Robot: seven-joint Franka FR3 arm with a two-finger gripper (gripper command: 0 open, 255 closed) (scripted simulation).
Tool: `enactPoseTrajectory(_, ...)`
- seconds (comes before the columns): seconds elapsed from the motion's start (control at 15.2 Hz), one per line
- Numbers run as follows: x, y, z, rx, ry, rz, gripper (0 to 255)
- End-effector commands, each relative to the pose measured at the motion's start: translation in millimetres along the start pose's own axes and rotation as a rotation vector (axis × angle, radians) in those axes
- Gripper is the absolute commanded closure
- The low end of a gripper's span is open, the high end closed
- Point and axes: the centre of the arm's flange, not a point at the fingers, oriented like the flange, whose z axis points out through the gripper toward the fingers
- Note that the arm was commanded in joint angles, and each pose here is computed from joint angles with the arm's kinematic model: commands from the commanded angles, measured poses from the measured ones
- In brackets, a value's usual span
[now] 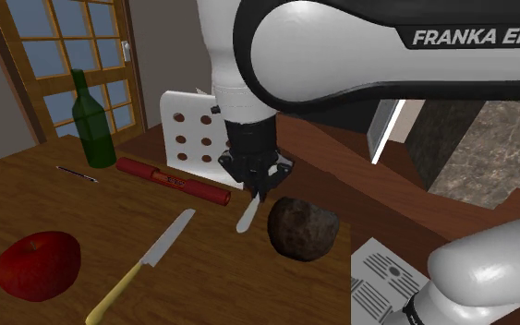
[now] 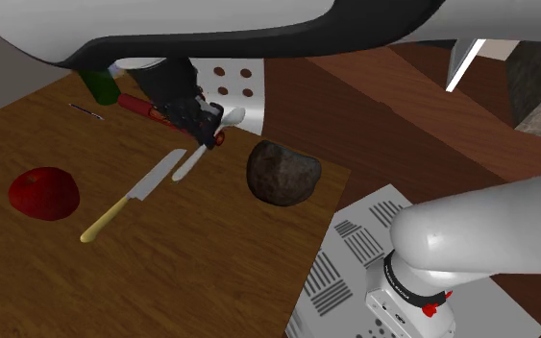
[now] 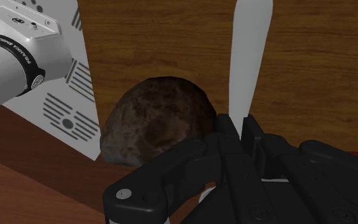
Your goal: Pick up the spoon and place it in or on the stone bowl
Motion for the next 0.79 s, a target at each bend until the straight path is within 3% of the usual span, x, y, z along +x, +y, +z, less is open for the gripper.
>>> enactPoseTrajectory(0.0, 14.1, 25.4, 3.8, 0.007, -0.007, -0.001, 255)
enactPoseTrajectory(0.4, 56.3, 98.0, 16.5, 0.007, -0.007, -0.001, 255)
enactPoseTrajectory(0.73, 52.3, 93.8, 42.3, 0.007, -0.007, -0.001, 255)
